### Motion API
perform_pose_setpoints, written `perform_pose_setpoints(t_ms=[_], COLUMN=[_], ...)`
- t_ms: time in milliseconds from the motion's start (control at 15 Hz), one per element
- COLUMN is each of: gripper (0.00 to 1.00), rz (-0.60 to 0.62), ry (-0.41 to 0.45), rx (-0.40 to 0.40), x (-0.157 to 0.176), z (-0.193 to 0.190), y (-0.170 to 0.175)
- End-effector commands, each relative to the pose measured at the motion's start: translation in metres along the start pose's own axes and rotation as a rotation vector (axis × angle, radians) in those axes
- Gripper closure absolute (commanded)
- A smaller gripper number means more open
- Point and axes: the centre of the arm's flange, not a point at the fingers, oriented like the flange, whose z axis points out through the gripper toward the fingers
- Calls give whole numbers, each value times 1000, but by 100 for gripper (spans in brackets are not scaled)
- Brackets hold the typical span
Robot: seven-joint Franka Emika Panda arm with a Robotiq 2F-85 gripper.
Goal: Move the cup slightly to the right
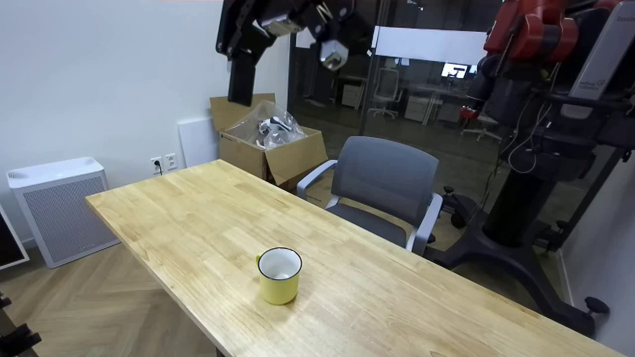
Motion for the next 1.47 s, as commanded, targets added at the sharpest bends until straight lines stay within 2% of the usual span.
perform_pose_setpoints(t_ms=[0,200,333,600,667,800,1000,1200,1333,1400], gripper=[0,0,0,0,0,0,0,0,0,0], rz=[0,0,68,131,111,-12,-192,-367,-481,-515], ry=[0,0,121,324,368,416,426,388,329,284], rx=[0,0,14,36,30,32,94,141,109,68], x=[0,0,-6,33,44,69,102,125,136,138], z=[0,0,-4,-5,-3,7,29,58,79,88], y=[0,0,1,13,16,17,6,-12,-28,-32])
